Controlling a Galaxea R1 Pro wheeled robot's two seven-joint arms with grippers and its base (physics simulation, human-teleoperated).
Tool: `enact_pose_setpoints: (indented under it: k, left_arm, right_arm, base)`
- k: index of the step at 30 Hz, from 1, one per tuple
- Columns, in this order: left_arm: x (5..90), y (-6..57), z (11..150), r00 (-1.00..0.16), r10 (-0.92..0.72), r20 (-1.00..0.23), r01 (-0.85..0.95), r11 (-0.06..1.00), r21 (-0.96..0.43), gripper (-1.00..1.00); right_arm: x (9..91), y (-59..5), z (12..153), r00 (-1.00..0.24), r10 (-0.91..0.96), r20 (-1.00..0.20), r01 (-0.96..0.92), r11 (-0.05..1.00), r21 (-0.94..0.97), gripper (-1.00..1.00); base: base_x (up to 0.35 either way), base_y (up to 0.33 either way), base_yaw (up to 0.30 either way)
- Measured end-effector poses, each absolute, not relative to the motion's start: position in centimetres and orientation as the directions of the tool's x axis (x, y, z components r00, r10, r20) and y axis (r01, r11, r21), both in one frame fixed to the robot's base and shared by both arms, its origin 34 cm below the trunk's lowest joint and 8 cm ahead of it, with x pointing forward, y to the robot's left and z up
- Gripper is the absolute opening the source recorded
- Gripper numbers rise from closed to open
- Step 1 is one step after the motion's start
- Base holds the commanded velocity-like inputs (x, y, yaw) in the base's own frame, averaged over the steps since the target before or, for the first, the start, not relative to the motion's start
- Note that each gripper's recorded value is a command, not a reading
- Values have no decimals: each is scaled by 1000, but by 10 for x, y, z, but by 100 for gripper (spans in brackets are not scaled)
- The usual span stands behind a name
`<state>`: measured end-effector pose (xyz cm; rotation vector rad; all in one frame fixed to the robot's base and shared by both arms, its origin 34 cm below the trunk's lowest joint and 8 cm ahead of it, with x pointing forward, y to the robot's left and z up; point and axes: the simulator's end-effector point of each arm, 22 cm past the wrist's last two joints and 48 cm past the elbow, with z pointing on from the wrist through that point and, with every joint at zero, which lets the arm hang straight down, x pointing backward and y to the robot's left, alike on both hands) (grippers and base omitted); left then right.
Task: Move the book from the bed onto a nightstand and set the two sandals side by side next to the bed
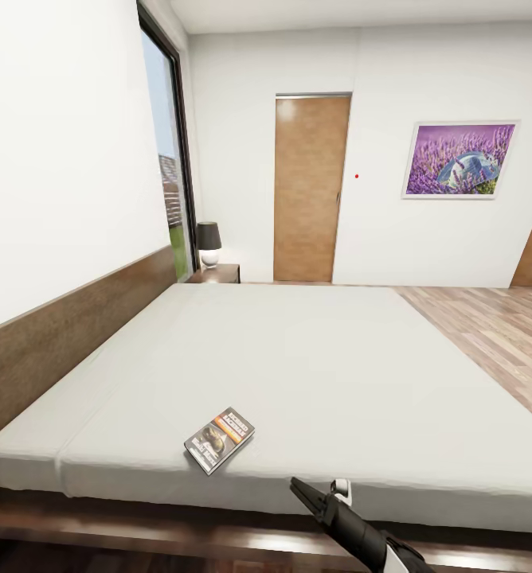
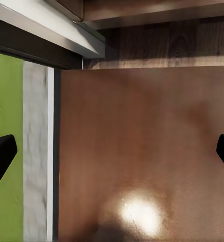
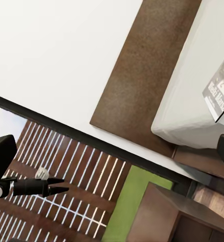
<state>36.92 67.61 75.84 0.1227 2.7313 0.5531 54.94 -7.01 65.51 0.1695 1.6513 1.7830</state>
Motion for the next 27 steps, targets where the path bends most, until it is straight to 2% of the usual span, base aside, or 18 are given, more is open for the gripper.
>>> enact_pose_setpoints:
  k: [27]
  left_arm:
    - [369,676,758,-935,152,-320,15,920,391,100]
  right_arm:
    - [549,-69,655,-752,558,-351,-393,48,918,100]
  base:
    - [0,0,0]
